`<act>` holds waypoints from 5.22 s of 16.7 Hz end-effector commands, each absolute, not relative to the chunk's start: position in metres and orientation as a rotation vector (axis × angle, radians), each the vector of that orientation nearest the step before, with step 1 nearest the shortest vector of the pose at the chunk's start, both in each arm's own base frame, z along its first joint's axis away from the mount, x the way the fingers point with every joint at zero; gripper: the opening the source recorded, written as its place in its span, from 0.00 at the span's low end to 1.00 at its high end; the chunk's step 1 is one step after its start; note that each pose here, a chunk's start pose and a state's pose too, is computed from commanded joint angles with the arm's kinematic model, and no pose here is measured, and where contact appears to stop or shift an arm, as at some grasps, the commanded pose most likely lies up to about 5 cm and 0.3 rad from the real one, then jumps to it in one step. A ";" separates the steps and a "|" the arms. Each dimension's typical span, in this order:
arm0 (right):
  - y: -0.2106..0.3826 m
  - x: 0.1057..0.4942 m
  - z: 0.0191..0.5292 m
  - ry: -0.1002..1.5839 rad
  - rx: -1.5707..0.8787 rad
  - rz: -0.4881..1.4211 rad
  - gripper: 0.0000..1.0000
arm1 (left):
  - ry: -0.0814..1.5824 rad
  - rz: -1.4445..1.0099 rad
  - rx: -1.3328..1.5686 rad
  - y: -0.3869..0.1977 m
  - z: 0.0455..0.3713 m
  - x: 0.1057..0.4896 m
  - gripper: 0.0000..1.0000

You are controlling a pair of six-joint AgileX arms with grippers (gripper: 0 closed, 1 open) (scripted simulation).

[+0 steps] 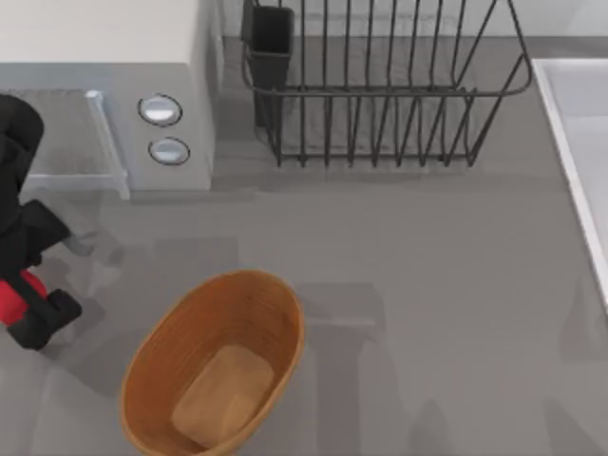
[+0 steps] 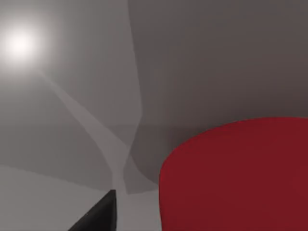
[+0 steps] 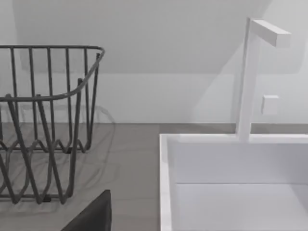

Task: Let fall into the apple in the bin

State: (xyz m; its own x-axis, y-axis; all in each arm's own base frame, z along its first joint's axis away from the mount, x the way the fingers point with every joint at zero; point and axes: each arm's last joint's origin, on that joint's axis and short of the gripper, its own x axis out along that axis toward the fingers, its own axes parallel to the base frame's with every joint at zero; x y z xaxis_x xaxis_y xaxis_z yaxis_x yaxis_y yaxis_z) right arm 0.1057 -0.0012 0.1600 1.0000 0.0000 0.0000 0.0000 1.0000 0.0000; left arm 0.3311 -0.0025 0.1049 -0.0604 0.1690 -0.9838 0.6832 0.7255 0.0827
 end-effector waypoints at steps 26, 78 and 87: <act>-0.001 0.106 0.160 0.000 0.000 0.000 1.00 | 1.607 -0.450 0.657 -0.005 0.163 0.313 0.00; -0.001 0.106 0.160 0.000 0.000 0.000 1.00 | 0.950 1.255 -1.123 -0.274 0.256 0.203 0.00; -0.001 0.106 0.160 0.000 0.000 0.000 1.00 | 0.946 1.269 -1.119 -0.272 0.249 0.205 0.00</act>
